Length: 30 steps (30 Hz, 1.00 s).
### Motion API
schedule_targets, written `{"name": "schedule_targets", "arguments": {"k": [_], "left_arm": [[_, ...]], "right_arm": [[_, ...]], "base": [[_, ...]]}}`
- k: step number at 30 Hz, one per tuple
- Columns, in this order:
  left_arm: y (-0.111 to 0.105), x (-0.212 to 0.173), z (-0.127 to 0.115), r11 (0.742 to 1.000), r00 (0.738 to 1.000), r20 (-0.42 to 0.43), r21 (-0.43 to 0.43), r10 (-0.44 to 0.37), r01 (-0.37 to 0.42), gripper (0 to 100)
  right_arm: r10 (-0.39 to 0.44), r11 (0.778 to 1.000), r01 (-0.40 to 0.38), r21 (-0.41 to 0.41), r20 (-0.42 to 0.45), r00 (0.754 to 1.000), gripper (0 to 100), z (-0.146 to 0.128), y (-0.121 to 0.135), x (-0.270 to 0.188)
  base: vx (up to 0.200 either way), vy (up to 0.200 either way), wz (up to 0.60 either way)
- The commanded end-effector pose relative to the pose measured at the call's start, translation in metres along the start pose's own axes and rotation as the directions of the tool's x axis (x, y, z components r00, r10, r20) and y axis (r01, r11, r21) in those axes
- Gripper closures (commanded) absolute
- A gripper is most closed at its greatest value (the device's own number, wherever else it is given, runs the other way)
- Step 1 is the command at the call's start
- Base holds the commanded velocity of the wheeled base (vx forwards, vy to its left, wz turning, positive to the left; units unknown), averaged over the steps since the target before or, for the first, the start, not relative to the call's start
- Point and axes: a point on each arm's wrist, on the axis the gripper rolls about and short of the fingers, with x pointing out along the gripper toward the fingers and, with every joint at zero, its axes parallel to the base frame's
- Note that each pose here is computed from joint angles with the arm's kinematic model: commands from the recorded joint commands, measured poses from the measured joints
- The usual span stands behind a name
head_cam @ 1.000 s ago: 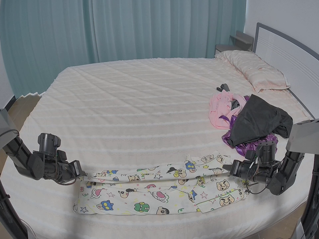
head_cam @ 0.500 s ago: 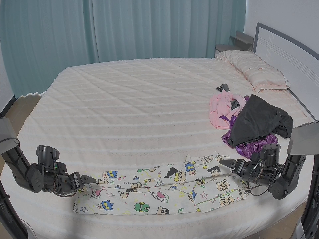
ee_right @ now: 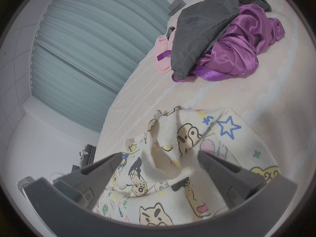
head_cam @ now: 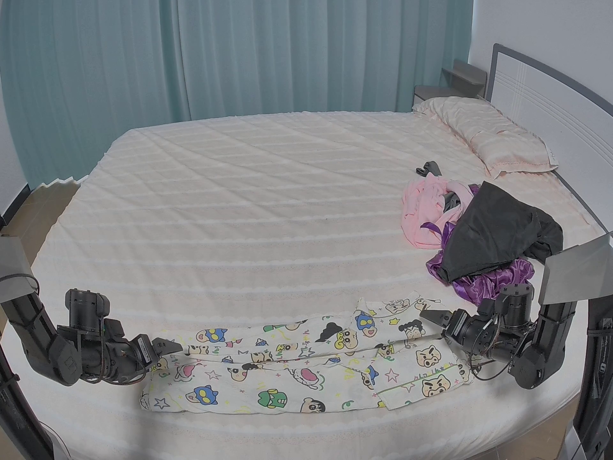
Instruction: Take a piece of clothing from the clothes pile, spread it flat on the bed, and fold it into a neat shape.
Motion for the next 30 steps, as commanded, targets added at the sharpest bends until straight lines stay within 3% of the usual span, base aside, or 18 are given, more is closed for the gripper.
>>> {"name": "schedule_targets", "arguments": {"k": [1,10,19,28,29,30], "left_arm": [[0.0,0.0,0.0,1.0,1.0,-0.001,-0.006,0.0,0.0,0],[0.0,-0.001,-0.002,1.0,0.999,-0.022,-0.017,-0.024,0.024,0],[0.002,-0.001,0.0,0.999,1.0,-0.015,-0.03,-0.022,0.022,0],[0.003,-0.002,-0.002,0.999,0.999,-0.03,-0.035,-0.034,0.033,0],[0.003,-0.002,-0.002,0.999,0.999,-0.033,-0.036,-0.04,0.039,0],[0.003,-0.002,-0.002,0.999,0.999,-0.033,-0.036,-0.04,0.039,0]], "right_arm": [[-0.003,1.0,0.003,0.005,-0.003,1.0,100,-0.001,-0.005,0.008],[0.015,1.0,-0.015,0.013,0.025,1.0,100,-0.002,-0.003,-0.001],[-0.023,1.0,0.023,0.011,0.011,1.0,100,-0.007,-0.002,-0.032],[-0.053,0.999,0.053,-0.003,-0.013,0.999,100,-0.012,-0.009,-0.03],[-0.053,0.999,0.053,-0.002,-0.015,0.998,0,-0.012,-0.009,-0.03],[-0.053,0.999,0.053,-0.002,-0.015,0.998,0,-0.012,-0.009,-0.03]], "base": [[0.0,0.0,0.0],[0.0,0.0,0.0],[0.0,0.0,0.0],[0.0,0.0,0.0],[0.0,0.0,0.0],[0.0,0.0,0.0]]}}
